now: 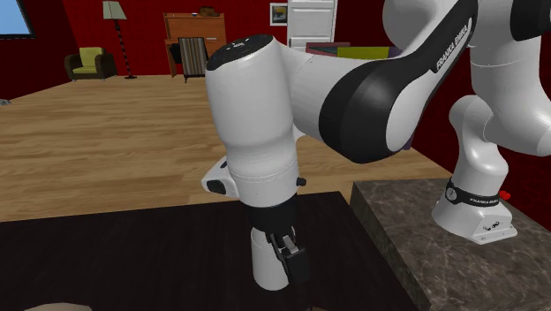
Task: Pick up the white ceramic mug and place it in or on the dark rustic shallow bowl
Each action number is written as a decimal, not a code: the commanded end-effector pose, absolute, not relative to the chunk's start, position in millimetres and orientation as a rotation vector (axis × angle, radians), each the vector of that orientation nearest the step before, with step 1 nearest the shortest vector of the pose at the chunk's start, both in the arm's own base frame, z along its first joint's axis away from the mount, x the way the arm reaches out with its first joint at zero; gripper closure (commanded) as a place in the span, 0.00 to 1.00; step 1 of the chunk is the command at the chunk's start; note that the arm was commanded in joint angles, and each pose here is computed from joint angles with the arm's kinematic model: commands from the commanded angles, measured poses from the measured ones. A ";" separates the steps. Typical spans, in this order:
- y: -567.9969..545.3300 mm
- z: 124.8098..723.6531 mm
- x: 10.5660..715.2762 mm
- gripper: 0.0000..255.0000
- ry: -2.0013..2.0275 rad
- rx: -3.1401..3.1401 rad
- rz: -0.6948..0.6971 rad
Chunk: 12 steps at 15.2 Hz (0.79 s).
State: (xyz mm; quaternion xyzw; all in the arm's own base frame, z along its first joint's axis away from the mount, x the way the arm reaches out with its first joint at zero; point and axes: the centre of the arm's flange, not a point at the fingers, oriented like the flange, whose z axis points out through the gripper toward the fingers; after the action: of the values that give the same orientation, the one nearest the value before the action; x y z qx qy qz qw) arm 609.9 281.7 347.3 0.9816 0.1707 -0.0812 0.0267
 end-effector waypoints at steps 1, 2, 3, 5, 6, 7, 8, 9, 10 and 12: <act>281.6 347.0 609.8 0.00 0.527 3.032 -0.250; 281.6 347.0 609.8 0.00 0.527 3.032 -0.250; 281.6 347.1 609.8 0.00 0.527 3.032 -0.251; 281.6 347.1 609.8 1.00 0.527 3.032 -0.251; 281.6 347.1 609.8 1.00 0.527 3.032 -0.251; 281.6 347.1 609.8 1.00 0.527 3.032 -0.251; 281.6 347.1 609.8 1.00 0.527 3.032 -0.251; 281.6 347.1 609.8 1.00 0.527 3.032 -0.251; 281.6 347.1 609.8 1.00 0.527 3.032 -0.251; 281.6 347.1 609.8 1.00 0.527 3.032 -0.251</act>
State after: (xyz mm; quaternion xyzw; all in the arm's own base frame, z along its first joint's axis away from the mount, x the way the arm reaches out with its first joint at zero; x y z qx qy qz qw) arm 609.8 281.6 347.0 0.9816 0.1707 -0.0812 0.0267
